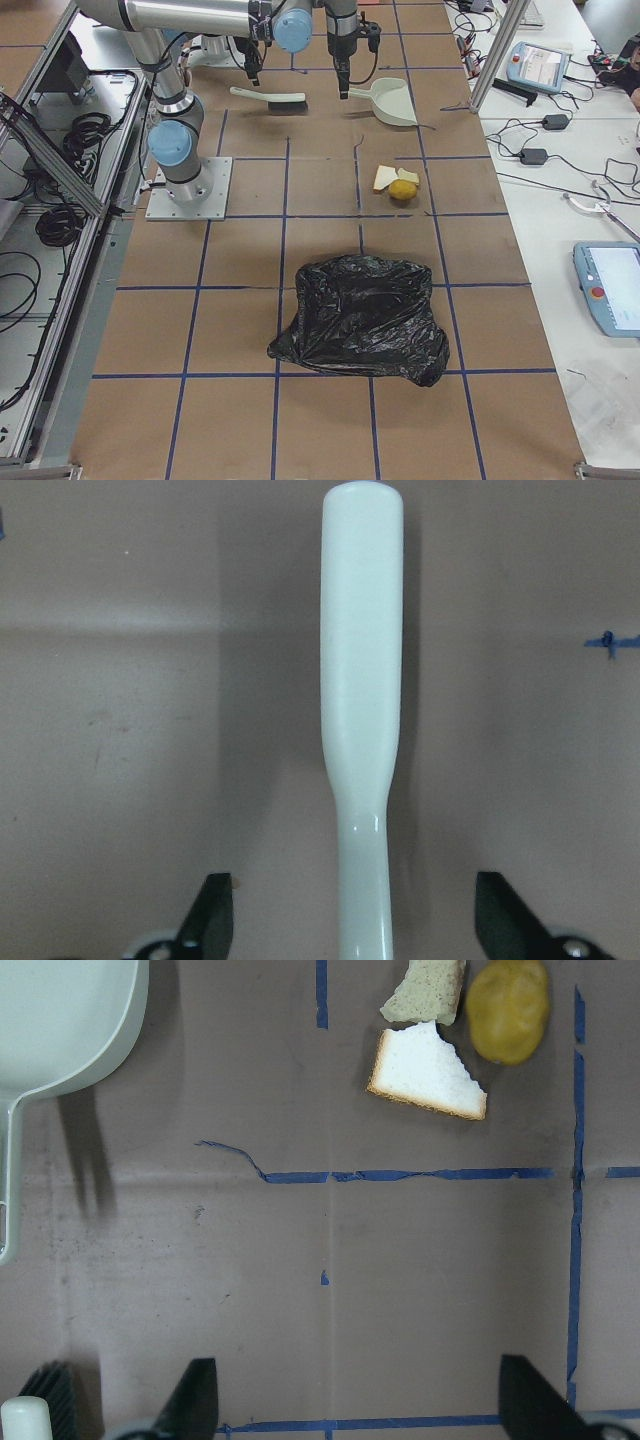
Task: Sweep and dump trash in nearest bin
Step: 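Close the left gripper on the white brush handle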
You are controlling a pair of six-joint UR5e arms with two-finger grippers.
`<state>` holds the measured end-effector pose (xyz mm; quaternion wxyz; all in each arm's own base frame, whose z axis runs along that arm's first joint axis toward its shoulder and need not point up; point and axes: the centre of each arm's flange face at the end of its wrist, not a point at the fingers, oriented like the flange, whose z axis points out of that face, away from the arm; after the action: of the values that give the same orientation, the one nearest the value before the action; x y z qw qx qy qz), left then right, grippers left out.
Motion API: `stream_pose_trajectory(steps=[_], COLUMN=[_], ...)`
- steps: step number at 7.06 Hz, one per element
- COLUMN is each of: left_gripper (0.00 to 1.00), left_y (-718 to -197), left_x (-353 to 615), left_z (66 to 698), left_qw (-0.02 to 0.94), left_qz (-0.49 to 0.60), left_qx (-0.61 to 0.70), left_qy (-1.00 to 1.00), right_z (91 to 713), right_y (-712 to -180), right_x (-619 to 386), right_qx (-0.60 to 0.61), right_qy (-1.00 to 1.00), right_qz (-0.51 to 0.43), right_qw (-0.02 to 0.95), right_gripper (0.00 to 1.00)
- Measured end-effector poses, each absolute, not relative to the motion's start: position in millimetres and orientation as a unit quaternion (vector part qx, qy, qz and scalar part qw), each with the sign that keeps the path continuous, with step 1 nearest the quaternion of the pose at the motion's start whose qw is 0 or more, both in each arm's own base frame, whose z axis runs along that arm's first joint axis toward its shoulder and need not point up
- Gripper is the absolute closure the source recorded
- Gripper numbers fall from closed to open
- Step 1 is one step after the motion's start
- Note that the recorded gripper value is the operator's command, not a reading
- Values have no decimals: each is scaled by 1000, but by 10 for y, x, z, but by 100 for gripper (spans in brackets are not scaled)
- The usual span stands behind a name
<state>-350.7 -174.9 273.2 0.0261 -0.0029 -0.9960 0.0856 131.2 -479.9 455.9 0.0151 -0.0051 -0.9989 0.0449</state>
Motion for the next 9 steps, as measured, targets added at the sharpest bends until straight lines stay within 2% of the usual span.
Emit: stream_pose_trajectory(steps=[1, 4, 7, 9], left_gripper=[1, 1, 2, 10], left_y=[-1690, -1550, -1460, -1420], left_x=[-3562, -3641, -3572, -3545], left_z=[2664, 2459, 2316, 2256], left_qw=[35, 41, 30, 30], left_qz=[96, 131, 122, 114], left_qx=[-14, -36, -32, 7], left_qy=[-995, -990, -992, -993], right_z=[4559, 4561, 4560, 4565], right_y=[-4799, -4798, -4798, -4795], right_x=[1311, 1312, 1312, 1312], right_qx=[-5, -5, -5, -5], right_qy=[-999, -999, -999, -999], right_qz=[45, 45, 45, 46], right_qw=[15, 15, 15, 15], right_gripper=[0, 0, 0, 0])
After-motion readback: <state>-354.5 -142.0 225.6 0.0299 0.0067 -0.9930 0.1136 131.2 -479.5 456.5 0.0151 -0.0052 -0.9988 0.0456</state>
